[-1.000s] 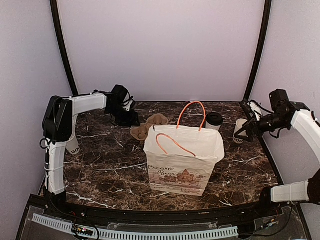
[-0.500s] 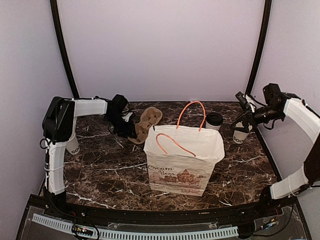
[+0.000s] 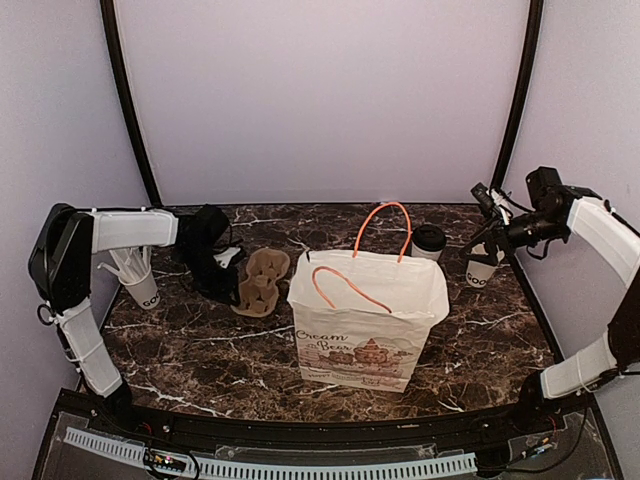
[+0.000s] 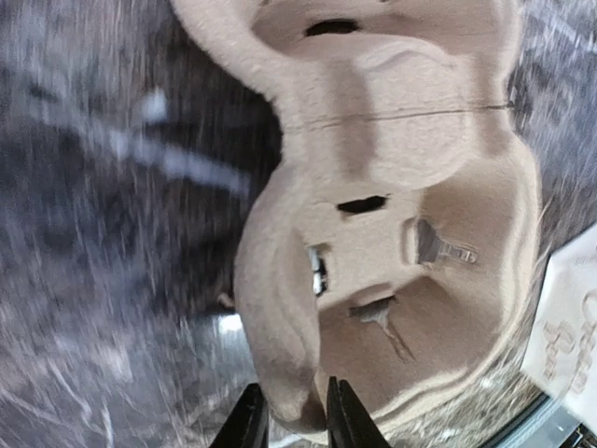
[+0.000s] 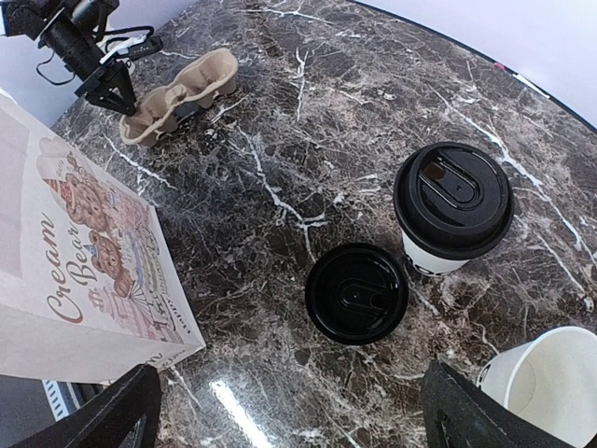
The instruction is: Pack the takeout coffee
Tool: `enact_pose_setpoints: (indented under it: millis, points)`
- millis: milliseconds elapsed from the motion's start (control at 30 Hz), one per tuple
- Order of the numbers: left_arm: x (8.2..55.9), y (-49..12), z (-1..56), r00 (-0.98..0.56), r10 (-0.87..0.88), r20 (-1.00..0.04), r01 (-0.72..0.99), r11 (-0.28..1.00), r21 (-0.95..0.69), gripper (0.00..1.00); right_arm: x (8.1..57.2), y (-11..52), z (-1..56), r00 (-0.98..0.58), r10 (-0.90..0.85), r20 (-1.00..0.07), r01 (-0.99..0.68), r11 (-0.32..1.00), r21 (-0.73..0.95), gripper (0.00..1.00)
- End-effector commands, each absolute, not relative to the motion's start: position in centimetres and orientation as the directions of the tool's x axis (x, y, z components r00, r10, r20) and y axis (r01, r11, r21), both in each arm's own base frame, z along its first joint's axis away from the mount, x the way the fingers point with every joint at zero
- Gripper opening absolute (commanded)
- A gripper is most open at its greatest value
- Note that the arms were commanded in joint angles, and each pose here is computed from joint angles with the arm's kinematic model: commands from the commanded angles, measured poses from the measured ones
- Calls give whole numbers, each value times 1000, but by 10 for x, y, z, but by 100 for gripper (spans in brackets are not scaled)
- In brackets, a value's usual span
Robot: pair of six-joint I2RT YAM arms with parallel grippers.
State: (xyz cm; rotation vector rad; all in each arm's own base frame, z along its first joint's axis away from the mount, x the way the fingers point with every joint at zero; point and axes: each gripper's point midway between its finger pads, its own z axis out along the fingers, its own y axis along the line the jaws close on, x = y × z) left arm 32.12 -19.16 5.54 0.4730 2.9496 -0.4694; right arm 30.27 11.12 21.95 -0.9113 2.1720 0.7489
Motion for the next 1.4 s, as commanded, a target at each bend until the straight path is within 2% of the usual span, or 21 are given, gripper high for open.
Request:
enact_pose_setpoints:
  millis: [0, 33, 133, 200, 233, 300, 400, 467, 633, 933, 1100, 1367]
  points:
    - [278, -170, 59, -949, 293, -113, 313, 914, -257, 22, 306, 109, 223, -510, -396, -763, -775, 597, 208, 99]
    - [270, -165, 56, -952, 291, -94, 306, 919, -247, 22, 306, 109, 222, -512, -395, -763, -774, 597, 211, 99]
    - [275, -157, 76, -950, 273, -155, 301, 932, -204, 23, 307, 110, 222, -515, -393, -762, -774, 594, 217, 99]
    - [287, -158, 94, -945, 249, -212, 289, 938, -190, 29, 307, 110, 223, -516, -390, -763, -774, 593, 220, 99]
    - [293, -161, 101, -941, 237, -243, 287, 938, -197, 35, 306, 111, 223, -516, -390, -763, -775, 593, 221, 99]
    - [305, -172, 117, -929, 212, -303, 288, 928, -236, 42, 305, 110, 223, -517, -389, -762, -774, 593, 222, 99]
    - [319, -193, 134, -907, 198, -372, 315, 905, -287, 44, 302, 110, 223, -515, -389, -764, -772, 597, 216, 99]
    - [321, -206, 136, -901, 210, -379, 334, 894, -299, 44, 300, 110, 222, -513, -389, -765, -771, 600, 211, 99]
    - [321, -228, 123, -905, 260, -337, 356, 897, -262, 44, 299, 109, 223, -509, -391, -767, -770, 606, 203, 99]
    - [317, -227, 99, -935, 272, -228, 316, 931, -185, 45, 301, 110, 218, -521, -390, -759, -769, 601, 219, 99]
    - [320, -224, 89, -944, 257, -207, 291, 944, -158, 49, 301, 110, 216, -524, -388, -758, -769, 599, 224, 99]
    - [328, -230, 71, -944, 274, -185, 303, 941, -153, 48, 299, 110, 216, -524, -389, -758, -769, 599, 224, 99]
